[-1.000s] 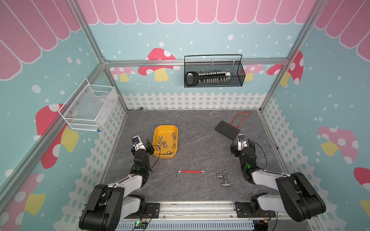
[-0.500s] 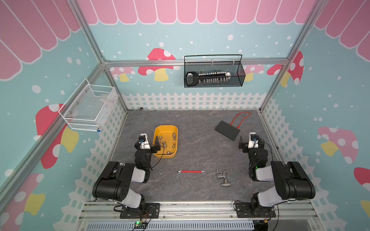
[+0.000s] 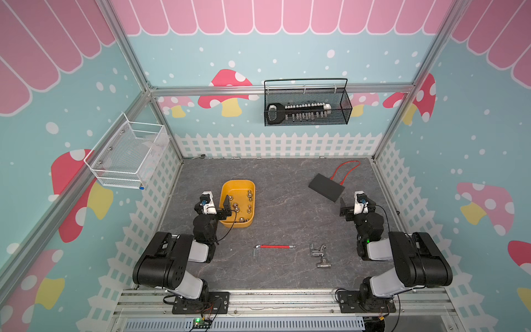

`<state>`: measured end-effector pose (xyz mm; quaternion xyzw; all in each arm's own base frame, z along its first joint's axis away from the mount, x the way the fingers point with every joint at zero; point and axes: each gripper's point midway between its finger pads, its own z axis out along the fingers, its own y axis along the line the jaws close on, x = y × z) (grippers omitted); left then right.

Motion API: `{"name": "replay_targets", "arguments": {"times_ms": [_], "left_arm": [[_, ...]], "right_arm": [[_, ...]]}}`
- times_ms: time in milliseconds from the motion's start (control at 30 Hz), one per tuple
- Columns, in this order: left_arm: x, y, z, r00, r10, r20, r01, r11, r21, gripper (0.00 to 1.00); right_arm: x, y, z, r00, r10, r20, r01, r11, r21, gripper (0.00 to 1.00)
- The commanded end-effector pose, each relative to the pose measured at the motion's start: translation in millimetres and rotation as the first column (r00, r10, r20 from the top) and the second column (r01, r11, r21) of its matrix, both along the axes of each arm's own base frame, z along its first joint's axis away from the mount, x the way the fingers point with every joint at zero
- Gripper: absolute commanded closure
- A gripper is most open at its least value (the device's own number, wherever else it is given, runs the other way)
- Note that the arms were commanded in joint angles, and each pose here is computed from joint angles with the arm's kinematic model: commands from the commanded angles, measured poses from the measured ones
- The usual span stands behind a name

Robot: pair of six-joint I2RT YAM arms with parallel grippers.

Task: Put the nuts on the desktop into the storage box
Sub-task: Reset both arms

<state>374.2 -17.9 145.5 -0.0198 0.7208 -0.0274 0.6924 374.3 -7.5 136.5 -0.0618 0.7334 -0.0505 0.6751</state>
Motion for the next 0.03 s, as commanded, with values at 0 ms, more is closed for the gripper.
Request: {"name": "replay_targets", "arguments": {"times_ms": [0], "left_arm": [[2.0,-0.6,7.3,1.000,-0.010,0.025,0.010,1.000,0.012,0.01]], "right_arm": [[-1.0,2.3,-1.2,1.000,0.007,-0.005,-0.007,1.000,0.011,0.00]]}}
